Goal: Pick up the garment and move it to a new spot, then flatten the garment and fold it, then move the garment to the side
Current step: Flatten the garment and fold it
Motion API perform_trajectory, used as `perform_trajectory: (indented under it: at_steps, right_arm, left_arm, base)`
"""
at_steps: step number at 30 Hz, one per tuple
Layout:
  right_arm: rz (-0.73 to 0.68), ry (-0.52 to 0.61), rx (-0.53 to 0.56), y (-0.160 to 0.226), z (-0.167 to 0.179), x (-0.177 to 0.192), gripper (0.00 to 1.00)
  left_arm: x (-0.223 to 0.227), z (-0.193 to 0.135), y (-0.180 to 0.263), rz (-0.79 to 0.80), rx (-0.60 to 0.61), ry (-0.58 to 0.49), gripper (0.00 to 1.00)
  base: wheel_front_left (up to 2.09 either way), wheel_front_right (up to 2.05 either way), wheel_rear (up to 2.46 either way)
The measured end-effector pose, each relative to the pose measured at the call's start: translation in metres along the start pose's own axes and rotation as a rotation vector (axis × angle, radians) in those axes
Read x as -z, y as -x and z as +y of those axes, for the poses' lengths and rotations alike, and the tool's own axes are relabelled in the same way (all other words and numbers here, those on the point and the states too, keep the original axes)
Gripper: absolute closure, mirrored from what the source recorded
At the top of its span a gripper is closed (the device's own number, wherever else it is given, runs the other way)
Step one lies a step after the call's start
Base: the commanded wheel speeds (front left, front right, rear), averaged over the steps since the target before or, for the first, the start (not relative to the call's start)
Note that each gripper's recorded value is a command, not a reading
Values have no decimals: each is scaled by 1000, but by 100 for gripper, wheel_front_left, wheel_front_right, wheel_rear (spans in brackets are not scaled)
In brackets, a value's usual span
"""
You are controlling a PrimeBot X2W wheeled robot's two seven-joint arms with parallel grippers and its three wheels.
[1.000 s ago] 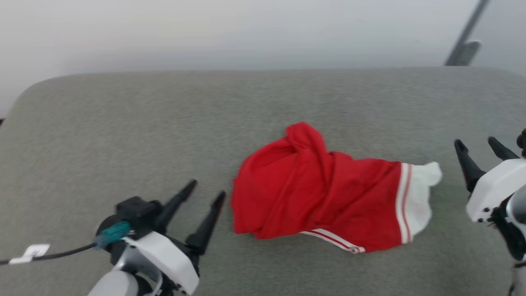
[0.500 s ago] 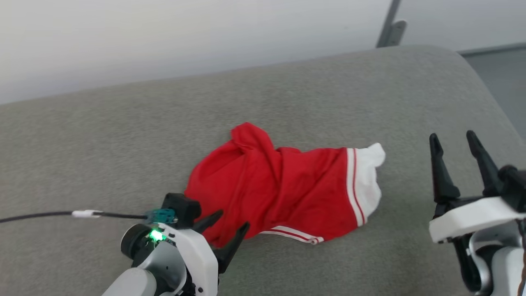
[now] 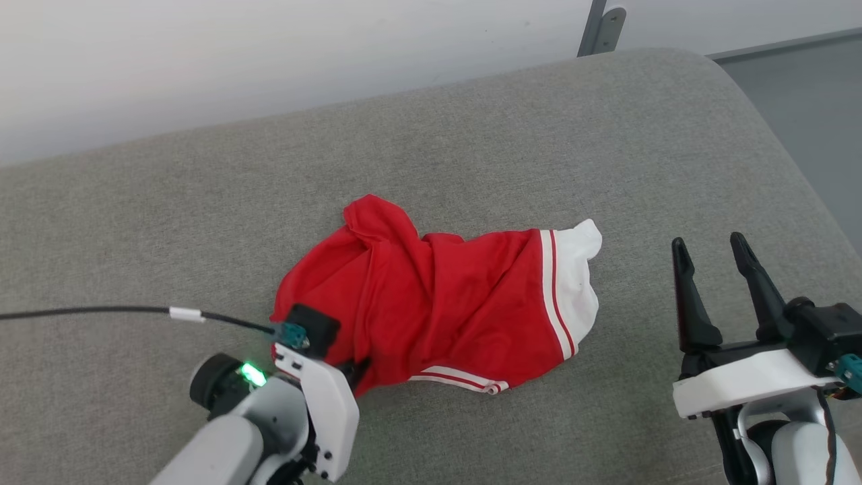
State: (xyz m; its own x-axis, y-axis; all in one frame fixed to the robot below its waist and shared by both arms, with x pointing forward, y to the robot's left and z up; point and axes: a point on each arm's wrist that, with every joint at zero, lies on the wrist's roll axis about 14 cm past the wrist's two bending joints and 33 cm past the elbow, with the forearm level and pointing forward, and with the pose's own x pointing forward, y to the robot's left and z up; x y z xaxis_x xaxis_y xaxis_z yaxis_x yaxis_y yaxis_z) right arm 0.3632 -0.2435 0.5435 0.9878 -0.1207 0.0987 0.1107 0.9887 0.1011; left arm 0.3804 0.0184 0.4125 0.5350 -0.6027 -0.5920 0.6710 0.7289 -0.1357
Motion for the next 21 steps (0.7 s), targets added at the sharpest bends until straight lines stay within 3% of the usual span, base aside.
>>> perform_trajectory:
  at_steps: [8,21]
  right_arm:
    - [-2,-17,8,2,-2,3,0]
    - [-2,-23,-34,-13,13,5,0]
  left_arm:
    - [-39,30,16,-83,-59,-33,100]
    - [-148,95,21,-212,-174,-261,100]
  base:
    - [0,0,0]
    - [0,0,0]
